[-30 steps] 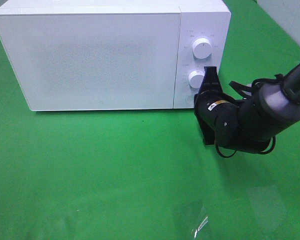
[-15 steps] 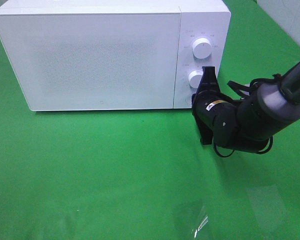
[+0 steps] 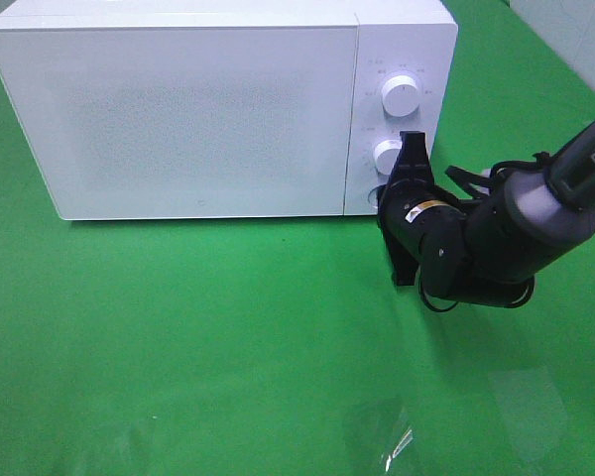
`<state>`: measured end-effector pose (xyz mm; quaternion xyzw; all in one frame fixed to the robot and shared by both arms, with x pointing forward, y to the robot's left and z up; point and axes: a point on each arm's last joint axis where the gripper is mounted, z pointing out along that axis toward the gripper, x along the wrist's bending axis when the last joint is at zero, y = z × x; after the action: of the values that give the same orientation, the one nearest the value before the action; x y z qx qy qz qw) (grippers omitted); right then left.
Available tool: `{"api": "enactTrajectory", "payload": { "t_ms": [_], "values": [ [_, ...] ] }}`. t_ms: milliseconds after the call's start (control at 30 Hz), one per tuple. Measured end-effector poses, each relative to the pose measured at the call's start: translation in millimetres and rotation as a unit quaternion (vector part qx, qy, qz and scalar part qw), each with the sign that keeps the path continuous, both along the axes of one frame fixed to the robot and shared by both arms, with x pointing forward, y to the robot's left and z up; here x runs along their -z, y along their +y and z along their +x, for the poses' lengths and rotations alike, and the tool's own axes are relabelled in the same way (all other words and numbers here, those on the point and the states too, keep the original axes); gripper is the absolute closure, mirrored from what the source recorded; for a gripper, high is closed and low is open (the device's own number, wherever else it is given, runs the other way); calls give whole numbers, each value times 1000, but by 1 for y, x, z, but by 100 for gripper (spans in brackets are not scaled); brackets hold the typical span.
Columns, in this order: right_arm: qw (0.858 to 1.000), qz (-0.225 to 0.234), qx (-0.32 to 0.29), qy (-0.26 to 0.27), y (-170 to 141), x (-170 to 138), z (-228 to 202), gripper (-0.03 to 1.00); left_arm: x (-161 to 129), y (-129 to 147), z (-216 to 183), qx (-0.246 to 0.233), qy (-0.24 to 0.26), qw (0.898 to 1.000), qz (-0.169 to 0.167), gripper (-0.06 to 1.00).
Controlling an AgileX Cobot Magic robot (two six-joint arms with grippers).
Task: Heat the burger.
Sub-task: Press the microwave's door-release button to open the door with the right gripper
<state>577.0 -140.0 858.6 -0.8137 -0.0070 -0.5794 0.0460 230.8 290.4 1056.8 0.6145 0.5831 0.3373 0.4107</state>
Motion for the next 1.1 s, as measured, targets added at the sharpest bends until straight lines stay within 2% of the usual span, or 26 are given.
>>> {"api": "enactTrajectory", "payload": {
  "t_ms": [700,1100],
  "values": [
    [999,14,28,-7,3,2,5,96,0,0,0,0,0,1000,0,-4],
    [999,1,34,-15,6,2,8,96,0,0,0,0,0,1000,0,-4]
  ]
}}
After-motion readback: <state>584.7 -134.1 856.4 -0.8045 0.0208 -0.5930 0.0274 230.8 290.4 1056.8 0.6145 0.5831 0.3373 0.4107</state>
